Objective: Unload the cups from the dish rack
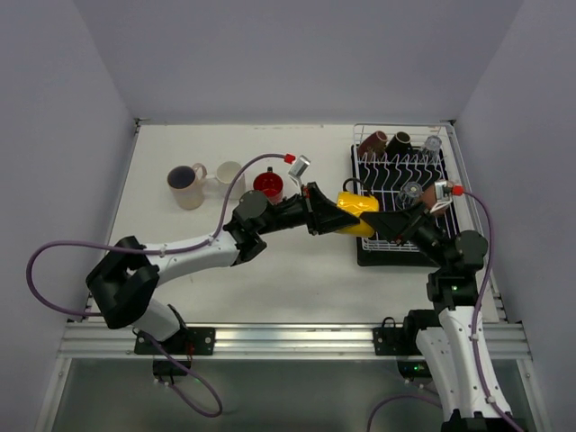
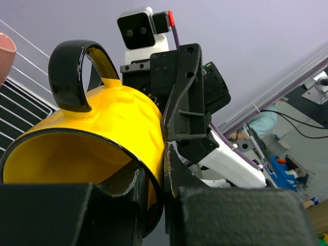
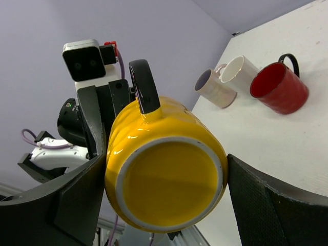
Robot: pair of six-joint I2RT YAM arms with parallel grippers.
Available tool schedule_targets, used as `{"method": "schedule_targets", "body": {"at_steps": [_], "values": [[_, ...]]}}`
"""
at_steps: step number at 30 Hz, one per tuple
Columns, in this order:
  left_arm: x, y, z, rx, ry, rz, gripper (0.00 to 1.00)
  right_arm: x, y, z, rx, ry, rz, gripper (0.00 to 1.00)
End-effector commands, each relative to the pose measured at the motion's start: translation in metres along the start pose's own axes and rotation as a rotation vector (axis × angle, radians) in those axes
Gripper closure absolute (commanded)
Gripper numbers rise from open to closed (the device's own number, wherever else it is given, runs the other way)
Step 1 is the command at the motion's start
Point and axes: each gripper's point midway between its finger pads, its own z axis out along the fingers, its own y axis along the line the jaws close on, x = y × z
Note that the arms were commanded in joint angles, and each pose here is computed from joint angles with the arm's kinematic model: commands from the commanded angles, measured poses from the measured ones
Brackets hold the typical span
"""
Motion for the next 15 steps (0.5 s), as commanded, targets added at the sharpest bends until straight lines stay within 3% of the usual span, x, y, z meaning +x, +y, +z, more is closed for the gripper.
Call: {"method": "schedule_targets", "body": {"at_steps": [1, 2, 3, 5, 6, 11, 13, 14, 15], "values": [[-0.006, -0.014, -0.006, 0.012, -0.033, 0.136, 1.0, 0.0, 0.005, 0.006, -0.024, -0.005, -0.019, 0.39], [-0.013, -0.022, -0.01, 0.003, -0.055, 0.162, 1.0, -0.002, 0.003, 0.007, -0.017, -0.015, -0.02, 0.3], [-0.008, -0.01, -0.014, -0.066, -0.031, 0.156, 1.0, -0.003, 0.002, 0.007, -0.009, -0.02, -0.024, 0.15], [-0.025, -0.009, -0.023, -0.159, -0.073, 0.246, 1.0, -0.007, -0.004, 0.007, 0.032, -0.037, -0.044, 0.04], [-0.021, 0.005, -0.03, -0.247, -0.037, 0.25, 1.0, -0.009, -0.005, 0.007, 0.046, -0.044, -0.078, 0.01], [-0.056, 0.036, -0.062, -0.599, -0.032, 0.422, 1.0, -0.014, -0.018, 0.0, 0.169, -0.067, -0.135, 0.01], [-0.063, 0.039, -0.068, -0.685, 0.032, 0.47, 1.0, -0.013, -0.028, -0.004, 0.223, -0.064, -0.151, 0.01], [-0.056, 0.066, -0.08, -0.813, 0.099, 0.469, 1.0, -0.013, -0.029, -0.006, 0.239, -0.068, -0.162, 0.01], [-0.073, 0.057, -0.072, -0.823, 0.088, 0.497, 1.0, -0.014, -0.033, -0.008, 0.26, -0.07, -0.188, 0.01]]}}
